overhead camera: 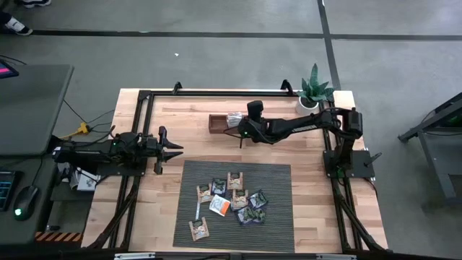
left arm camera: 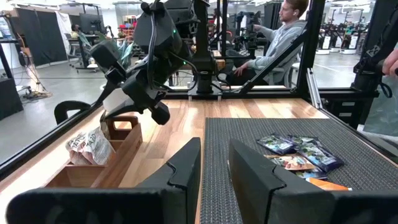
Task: Pick & Place Tea
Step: Put the light brown tea bag into the right compartment of the wooden organizer
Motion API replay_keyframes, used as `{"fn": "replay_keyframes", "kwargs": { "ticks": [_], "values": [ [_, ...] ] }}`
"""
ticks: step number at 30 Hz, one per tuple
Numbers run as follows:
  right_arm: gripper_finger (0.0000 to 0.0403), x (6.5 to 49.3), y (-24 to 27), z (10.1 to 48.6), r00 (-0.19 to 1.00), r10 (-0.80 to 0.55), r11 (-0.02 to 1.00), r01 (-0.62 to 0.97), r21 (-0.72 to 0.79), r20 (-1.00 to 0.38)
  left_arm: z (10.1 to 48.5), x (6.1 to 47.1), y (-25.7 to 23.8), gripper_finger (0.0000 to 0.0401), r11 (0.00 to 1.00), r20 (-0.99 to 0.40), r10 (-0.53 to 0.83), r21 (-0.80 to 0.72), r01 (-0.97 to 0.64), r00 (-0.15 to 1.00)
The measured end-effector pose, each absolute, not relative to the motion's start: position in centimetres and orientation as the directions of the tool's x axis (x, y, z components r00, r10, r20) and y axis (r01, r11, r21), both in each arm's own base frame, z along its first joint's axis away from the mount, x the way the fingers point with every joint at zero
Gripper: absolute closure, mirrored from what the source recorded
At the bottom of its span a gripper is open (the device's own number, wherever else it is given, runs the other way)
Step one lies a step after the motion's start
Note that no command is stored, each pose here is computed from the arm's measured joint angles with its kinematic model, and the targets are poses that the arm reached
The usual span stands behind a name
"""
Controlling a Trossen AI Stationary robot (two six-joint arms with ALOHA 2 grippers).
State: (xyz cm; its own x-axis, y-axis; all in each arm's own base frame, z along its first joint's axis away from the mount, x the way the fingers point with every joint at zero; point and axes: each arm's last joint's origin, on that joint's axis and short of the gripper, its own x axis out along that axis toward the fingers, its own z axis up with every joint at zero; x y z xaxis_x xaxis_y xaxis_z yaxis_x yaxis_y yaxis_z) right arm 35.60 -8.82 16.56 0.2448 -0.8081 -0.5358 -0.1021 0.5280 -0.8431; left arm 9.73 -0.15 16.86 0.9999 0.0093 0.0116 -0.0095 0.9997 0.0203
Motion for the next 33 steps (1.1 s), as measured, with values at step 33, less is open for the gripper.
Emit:
{"fn": "replay_keyframes", "kwargs": {
  "ticks": [33],
  "values": [
    [0.0256, 37.6, 2.9, 20.0, 0.458, 0.026, 0.985, -0.164, -0.055, -0.889, 16.9, 9.7, -0.2, 0.0319, 1.000, 0.012, 0.010, 0.020, -0.010, 1.000]
  ]
}}
